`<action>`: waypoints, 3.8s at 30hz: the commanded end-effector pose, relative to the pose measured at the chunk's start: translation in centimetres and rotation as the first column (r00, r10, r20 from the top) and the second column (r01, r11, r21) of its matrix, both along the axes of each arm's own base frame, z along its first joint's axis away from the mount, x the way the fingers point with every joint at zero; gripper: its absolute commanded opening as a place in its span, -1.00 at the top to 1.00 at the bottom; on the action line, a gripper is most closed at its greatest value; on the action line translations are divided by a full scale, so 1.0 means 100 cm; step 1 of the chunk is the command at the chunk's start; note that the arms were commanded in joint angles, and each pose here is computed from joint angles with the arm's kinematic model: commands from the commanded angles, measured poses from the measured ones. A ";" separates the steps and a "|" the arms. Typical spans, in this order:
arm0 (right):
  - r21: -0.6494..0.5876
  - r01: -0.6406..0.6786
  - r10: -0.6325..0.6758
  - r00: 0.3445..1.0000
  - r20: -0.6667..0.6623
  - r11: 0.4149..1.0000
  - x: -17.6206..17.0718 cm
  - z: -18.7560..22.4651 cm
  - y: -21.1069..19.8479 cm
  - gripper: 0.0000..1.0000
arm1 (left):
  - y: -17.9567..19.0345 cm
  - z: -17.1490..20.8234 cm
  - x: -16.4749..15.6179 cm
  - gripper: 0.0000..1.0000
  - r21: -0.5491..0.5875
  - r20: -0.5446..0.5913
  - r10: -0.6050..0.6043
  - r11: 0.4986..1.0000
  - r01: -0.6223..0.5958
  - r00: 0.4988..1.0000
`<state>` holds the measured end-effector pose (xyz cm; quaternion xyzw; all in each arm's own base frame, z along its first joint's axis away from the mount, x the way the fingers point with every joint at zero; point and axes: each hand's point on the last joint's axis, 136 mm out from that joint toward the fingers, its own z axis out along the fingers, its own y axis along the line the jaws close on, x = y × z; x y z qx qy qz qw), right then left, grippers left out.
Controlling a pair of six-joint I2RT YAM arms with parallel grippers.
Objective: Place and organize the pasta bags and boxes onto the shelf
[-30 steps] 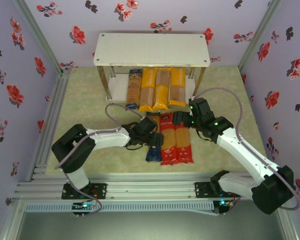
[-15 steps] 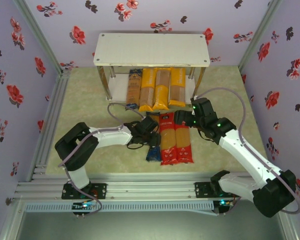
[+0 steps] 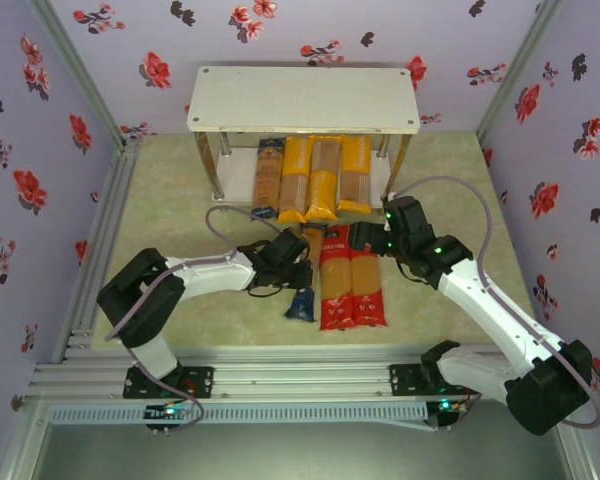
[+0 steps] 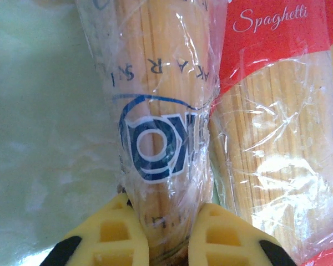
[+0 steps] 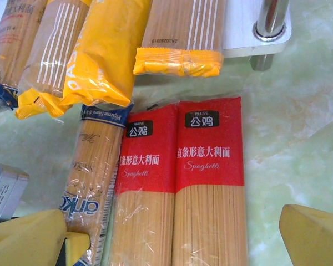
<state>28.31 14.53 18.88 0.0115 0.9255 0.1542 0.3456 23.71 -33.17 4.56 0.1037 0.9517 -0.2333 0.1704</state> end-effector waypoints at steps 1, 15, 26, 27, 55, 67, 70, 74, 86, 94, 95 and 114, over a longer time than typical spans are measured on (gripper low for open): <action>-0.016 0.022 -0.022 1.000 0.006 1.000 -0.002 0.001 -0.008 -0.99 | 0.011 -0.008 -0.013 1.00 0.026 -0.028 -0.043 0.999 0.044 0.999; -0.009 0.027 -0.027 1.000 0.009 1.000 -0.002 0.007 -0.008 -0.99 | 0.038 0.044 -0.024 1.00 0.012 0.013 -0.059 0.998 0.059 0.998; 0.016 0.029 -0.029 1.000 0.012 0.999 -0.003 0.009 -0.006 -0.99 | 0.081 0.070 -0.033 1.00 0.017 0.031 0.003 1.000 -0.003 1.000; 0.016 0.028 -0.029 0.999 0.015 0.999 -0.003 0.009 -0.007 -0.99 | 0.085 0.072 -0.035 1.00 0.025 0.025 0.004 1.000 -0.004 1.000; 0.028 -0.007 0.006 0.999 0.038 1.000 0.006 0.020 0.004 -0.99 | 0.158 0.187 0.070 1.00 0.055 0.292 0.100 0.991 -0.121 0.951; 0.001 -0.030 0.030 0.999 0.019 1.000 0.021 0.018 0.013 -0.99 | 0.149 0.188 0.190 1.00 0.087 0.397 0.118 0.982 -0.166 0.910; -0.007 -0.031 0.031 0.999 0.012 1.000 0.025 0.015 0.015 -0.99 | 0.146 0.182 0.212 1.00 0.114 0.418 0.115 0.977 -0.178 0.901; -0.018 -0.034 0.034 0.999 0.001 0.999 0.029 0.010 0.017 -0.99 | 0.153 0.172 0.236 1.00 0.177 0.450 0.129 0.957 -0.230 0.884; -0.034 -0.038 0.037 0.999 -0.025 0.999 0.036 0.001 0.020 -0.99 | 0.162 0.153 0.275 1.00 0.221 0.536 0.178 0.914 -0.340 0.825; -0.043 -0.041 0.039 0.998 -0.049 0.998 0.038 -0.010 0.022 -0.99 | 0.162 0.141 0.292 1.00 0.231 0.561 0.179 0.904 -0.361 0.808; -0.044 -0.039 0.037 0.998 -0.050 0.998 0.038 -0.011 0.022 -0.99 | 0.161 0.138 0.294 1.00 0.236 0.562 0.173 0.904 -0.357 0.809; -0.061 -0.039 0.034 0.997 -0.074 0.997 0.040 -0.019 0.021 -0.99 | 0.158 0.110 0.308 0.36 0.264 0.551 0.164 0.896 -0.358 0.818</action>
